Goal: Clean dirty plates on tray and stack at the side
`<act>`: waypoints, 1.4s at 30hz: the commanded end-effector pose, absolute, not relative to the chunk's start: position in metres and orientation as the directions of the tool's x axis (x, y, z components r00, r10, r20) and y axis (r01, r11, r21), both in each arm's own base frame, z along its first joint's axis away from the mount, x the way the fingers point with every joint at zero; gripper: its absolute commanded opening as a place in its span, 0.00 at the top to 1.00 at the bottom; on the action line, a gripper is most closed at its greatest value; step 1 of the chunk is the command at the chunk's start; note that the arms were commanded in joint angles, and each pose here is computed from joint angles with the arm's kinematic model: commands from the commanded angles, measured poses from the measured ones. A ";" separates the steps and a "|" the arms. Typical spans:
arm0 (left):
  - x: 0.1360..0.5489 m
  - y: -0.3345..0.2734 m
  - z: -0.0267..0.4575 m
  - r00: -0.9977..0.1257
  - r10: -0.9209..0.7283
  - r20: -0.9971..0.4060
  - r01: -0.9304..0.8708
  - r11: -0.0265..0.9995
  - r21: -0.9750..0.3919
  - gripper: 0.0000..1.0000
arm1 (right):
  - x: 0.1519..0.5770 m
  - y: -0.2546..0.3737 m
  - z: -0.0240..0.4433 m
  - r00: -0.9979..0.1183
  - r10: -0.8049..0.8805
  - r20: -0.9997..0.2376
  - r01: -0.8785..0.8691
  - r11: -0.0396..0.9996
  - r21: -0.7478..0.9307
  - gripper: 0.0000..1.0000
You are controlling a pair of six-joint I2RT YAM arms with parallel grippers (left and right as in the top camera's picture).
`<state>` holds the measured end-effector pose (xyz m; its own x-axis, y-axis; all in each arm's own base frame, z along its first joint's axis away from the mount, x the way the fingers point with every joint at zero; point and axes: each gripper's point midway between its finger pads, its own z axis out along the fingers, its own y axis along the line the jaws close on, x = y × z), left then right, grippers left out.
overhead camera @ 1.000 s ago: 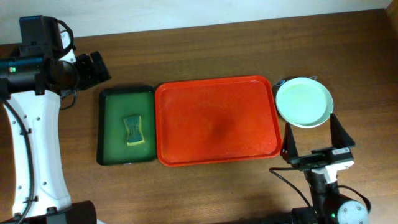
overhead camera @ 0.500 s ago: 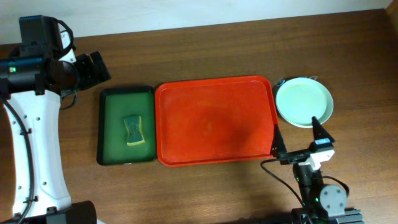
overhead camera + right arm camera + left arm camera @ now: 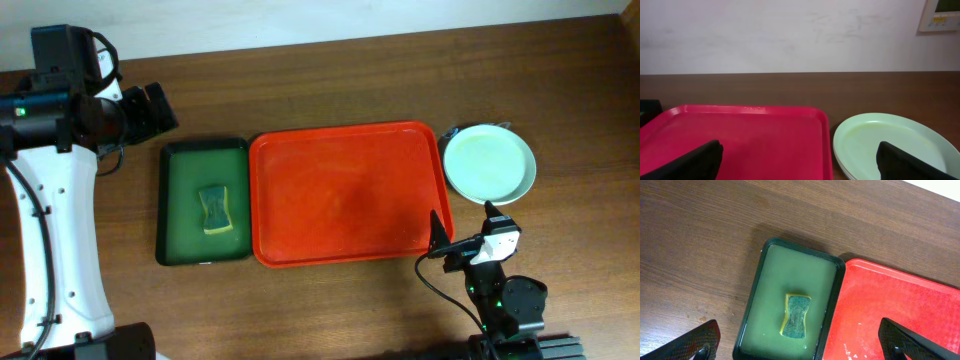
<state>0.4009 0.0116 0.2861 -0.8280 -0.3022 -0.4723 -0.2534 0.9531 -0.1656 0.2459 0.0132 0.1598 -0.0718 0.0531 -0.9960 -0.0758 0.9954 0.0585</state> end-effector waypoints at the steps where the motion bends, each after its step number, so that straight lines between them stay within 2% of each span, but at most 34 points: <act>1: 0.402 0.013 0.290 -0.819 -0.313 -0.480 -0.263 0.950 -0.169 0.01 | 0.246 0.010 0.158 -0.074 0.061 -0.995 -0.059 0.996 0.066 0.02; 20: 0.402 0.013 0.290 -0.819 -0.312 -0.481 -0.262 0.950 -0.170 0.01 | 0.246 0.010 0.157 -0.077 0.061 -0.995 -0.059 0.996 0.066 0.02; 24: 0.393 0.013 0.307 -0.796 -0.311 -0.519 -0.254 0.950 -0.179 0.01 | 0.246 0.010 0.157 -0.077 0.061 -0.995 -0.059 0.996 0.066 0.02; 30: 0.340 0.010 0.387 -0.658 -0.304 -0.689 -0.209 0.953 -0.222 0.01 | 0.246 0.010 0.157 -0.077 0.061 -0.995 -0.059 0.996 0.066 0.01; 35: 0.261 0.006 0.455 -0.470 -0.296 -0.832 -0.150 0.955 -0.255 0.01 | 0.246 0.010 0.157 -0.077 0.061 -0.995 -0.059 0.996 0.066 0.02; 39: 0.207 0.008 0.472 -0.368 -0.290 -0.884 -0.142 0.957 -0.255 0.01 | 0.246 0.010 0.157 -0.077 0.061 -0.995 -0.059 0.996 0.066 0.02; 42: 0.182 0.012 0.456 -0.355 -0.289 -0.889 -0.166 0.955 -0.245 0.01 | 0.246 0.010 0.157 -0.077 0.061 -0.995 -0.059 0.996 0.066 0.02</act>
